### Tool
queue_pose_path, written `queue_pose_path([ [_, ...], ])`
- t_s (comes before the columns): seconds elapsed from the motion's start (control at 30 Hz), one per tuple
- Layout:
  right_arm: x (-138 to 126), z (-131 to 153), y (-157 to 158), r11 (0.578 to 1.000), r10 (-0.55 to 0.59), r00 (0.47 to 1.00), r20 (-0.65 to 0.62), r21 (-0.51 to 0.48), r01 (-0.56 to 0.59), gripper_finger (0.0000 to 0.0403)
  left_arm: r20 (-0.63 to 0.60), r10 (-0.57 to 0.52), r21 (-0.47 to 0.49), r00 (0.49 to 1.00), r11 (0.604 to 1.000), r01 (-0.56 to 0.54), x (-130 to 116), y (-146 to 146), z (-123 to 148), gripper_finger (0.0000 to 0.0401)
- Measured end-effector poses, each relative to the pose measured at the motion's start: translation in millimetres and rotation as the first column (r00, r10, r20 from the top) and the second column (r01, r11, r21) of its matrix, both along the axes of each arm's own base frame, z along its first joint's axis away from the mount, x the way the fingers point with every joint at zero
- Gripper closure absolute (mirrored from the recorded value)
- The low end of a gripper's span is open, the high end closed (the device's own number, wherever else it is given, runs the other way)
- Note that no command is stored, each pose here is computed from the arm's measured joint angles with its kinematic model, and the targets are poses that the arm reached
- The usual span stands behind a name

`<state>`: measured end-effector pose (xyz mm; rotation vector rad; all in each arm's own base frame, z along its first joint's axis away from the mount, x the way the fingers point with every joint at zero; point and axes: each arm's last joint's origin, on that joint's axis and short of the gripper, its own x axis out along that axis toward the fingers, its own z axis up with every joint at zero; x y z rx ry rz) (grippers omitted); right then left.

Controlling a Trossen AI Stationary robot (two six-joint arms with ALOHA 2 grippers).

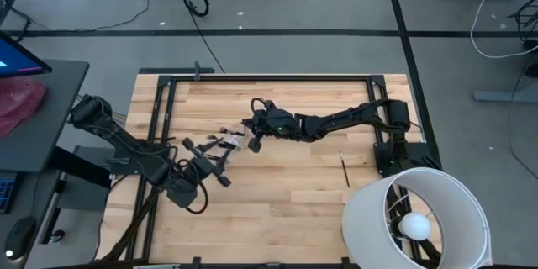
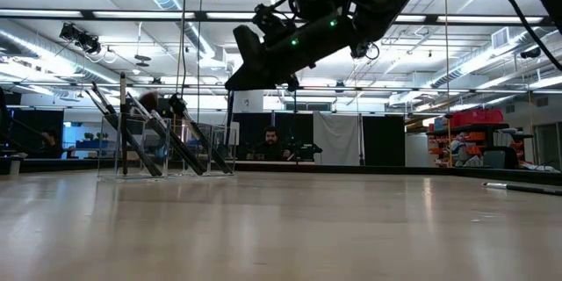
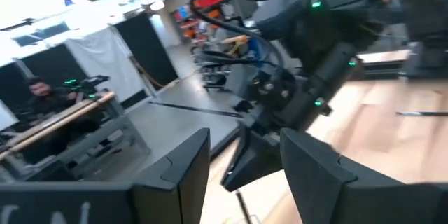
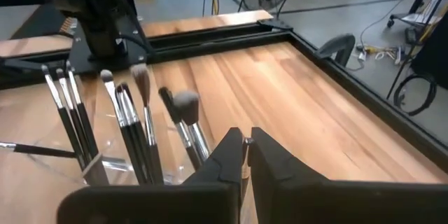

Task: Put items in baskets/containers
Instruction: Put the eyeshadow brush into the middle section of the transparent organizer

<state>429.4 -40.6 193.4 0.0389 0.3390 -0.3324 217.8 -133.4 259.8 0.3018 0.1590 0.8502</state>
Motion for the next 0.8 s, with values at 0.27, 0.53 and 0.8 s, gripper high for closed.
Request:
queue_pose_path([
  [0.27,0.1,-0.2,0.3,1.0,0.022,1.0,-0.008,-0.01,-0.022,0.0344,-0.03,-0.141,-0.046,0.99,0.989,0.14,2.9,-2.9,-1.5,0.0224],
  [0.53,-0.1,-2.1,5.1,0.999,0.046,0.999,-0.02,0.016,-0.046,0.0256,-0.045,-0.227,-0.076,0.973,0.972,0.223,4.4,-4.9,-2.4,0.0224],
  [0.8,-4.6,23.8,23.7,0.992,0.123,0.992,0.033,-0.046,-0.121,0.0207,-0.047,-0.235,-0.079,0.971,0.97,0.231,4.5,-5.1,-2.7,0.0224],
])
